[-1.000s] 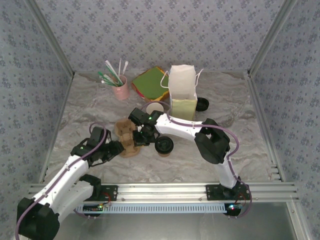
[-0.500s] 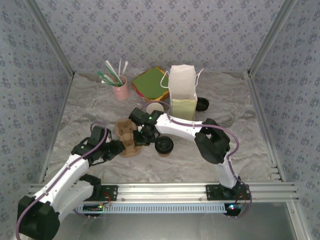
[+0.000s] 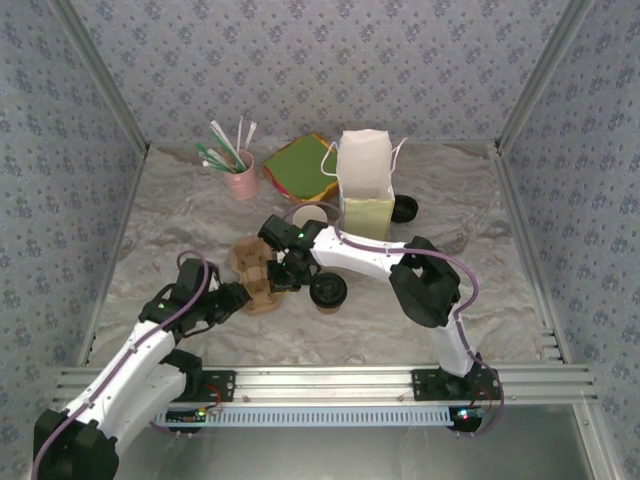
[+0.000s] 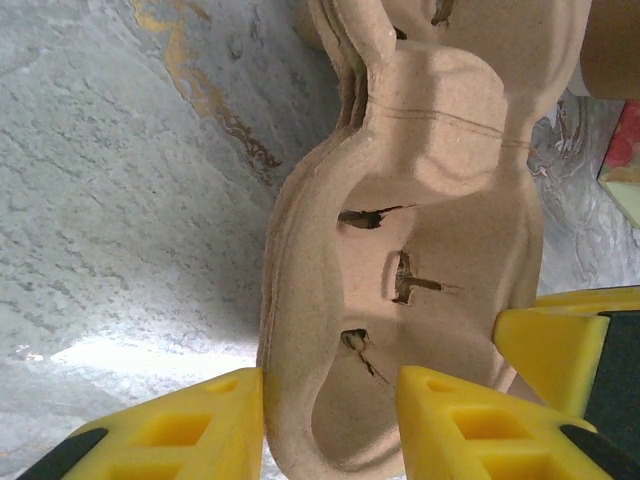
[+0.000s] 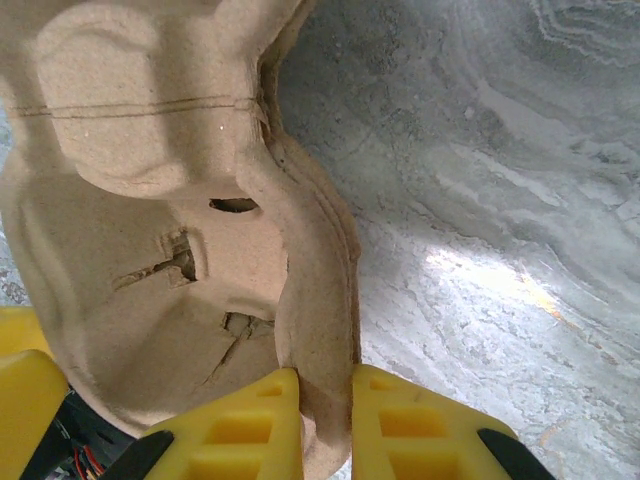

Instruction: Pack the takeout coffee

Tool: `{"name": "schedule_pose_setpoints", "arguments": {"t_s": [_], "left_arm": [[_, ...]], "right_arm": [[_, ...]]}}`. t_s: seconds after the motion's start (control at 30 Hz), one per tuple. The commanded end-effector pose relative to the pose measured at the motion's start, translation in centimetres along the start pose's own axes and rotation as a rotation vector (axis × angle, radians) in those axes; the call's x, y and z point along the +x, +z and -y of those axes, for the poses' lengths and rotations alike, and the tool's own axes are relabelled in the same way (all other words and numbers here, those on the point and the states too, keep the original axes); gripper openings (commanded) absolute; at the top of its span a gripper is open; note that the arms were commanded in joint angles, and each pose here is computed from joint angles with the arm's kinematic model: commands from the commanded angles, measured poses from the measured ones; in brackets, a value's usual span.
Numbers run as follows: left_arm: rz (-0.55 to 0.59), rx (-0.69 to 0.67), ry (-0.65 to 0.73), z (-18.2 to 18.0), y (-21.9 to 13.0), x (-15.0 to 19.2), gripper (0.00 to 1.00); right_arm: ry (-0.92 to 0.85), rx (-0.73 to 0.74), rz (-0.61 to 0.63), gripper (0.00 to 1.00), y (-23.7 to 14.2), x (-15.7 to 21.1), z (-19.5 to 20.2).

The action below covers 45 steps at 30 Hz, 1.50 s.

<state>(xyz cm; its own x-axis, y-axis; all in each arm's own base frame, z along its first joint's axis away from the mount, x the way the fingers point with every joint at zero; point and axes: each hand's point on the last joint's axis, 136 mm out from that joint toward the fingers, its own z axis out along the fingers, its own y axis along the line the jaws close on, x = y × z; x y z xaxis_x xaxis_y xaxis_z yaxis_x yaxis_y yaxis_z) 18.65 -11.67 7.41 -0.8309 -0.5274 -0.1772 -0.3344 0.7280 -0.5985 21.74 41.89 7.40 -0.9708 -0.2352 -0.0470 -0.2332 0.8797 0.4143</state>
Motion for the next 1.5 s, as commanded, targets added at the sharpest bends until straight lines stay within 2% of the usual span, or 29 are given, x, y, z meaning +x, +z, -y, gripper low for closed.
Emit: {"name": "schedule_pose_setpoints", "arguments": {"t_s": [0.0,0.27,0.67,0.73,1.07,1.47], "left_arm": [[0.008,0.165,0.018,3.6,-0.7,-0.5,0.39],[0.068,0.234,0.018,4.5,-2.1,-1.0,0.39],[0.06,0.277,0.02,5.1,-2.2,-0.8,0.39],[0.059,0.292,0.027,5.5,-2.4,-0.8,0.37],[0.063,0.374,0.017,6.6,-2.8,-0.8,0.38],[0.055,0.334,-0.016,5.5,-1.7,-0.7,0.4]], "right_arm": [[-0.025,-0.026,-0.001,0.14,-0.8,0.3,-0.9],[-0.025,-0.028,-0.006,0.14,-0.7,0.4,-0.9],[-0.029,-0.027,-0.012,0.15,-0.5,0.6,-1.1],[-0.029,-0.025,-0.013,0.16,-0.5,0.7,-1.0],[-0.028,-0.028,-0.011,0.18,-0.6,0.6,-1.1],[-0.037,-0.033,-0.007,0.18,-0.8,0.5,-1.4]]}}
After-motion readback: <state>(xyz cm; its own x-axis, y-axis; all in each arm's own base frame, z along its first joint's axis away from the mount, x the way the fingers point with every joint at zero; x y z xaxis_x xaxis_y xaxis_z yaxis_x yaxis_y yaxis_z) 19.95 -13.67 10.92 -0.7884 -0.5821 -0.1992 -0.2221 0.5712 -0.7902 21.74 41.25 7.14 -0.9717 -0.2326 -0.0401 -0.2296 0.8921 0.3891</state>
